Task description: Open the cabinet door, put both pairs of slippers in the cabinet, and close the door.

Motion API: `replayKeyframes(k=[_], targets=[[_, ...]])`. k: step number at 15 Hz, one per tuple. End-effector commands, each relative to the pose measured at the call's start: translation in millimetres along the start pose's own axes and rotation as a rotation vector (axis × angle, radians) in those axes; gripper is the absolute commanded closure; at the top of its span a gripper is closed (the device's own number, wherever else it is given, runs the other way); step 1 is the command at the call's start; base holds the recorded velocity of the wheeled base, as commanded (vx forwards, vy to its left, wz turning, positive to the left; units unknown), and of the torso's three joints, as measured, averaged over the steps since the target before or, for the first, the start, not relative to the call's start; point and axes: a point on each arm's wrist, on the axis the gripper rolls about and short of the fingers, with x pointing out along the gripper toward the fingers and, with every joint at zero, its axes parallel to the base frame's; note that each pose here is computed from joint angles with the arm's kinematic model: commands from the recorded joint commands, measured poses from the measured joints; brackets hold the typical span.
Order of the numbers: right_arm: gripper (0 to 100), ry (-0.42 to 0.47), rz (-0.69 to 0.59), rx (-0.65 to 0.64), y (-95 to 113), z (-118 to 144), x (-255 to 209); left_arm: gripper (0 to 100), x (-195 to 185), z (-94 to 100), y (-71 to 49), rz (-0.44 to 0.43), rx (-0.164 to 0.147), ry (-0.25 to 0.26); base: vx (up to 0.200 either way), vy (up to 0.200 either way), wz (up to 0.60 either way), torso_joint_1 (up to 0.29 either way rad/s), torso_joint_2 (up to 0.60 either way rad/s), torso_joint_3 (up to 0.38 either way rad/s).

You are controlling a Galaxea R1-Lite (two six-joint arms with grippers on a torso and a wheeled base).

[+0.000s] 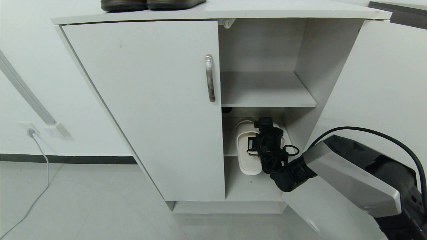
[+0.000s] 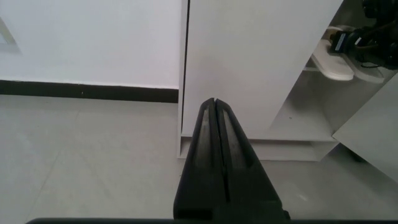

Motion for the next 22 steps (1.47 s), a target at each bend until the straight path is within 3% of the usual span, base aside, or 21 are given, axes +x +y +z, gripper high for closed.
replayKeyframes(k=[1, 9, 18, 19, 22], targets=[[100, -0.012, -0.006, 0.008, 0.0, -0.5, 13.3, 100, 0.1, 0.0, 0.0, 0.000, 0.000, 0.002, 0.000, 0.000, 0.00, 0.000, 0.00, 0.000], [100, -0.024, -0.018, 0.015, -5.8, 7.5, 38.5, 100, 0.1, 0.0, 0.0, 0.000, 0.001, 0.002, 0.000, 0.000, 0.00, 0.000, 0.00, 0.000], [100, -0.001, -0.022, 0.003, -6.0, -7.5, 42.5, 100, 0.1, 0.0, 0.0, 0.002, 0.001, 0.002, 0.000, 0.000, 0.00, 0.000, 0.00, 0.000], [0, -0.003, -0.023, 0.003, -5.8, -7.2, 43.0, 100, 0.1, 0.0, 0.0, 0.002, 0.001, 0.002, 0.000, 0.000, 0.00, 0.000, 0.00, 0.000], [0, 0.017, -0.025, -0.012, -2.9, -9.4, 38.6, 100, 0.1, 0.0, 0.0, 0.002, 0.001, 0.002, 0.000, 0.000, 0.00, 0.000, 0.00, 0.000]])
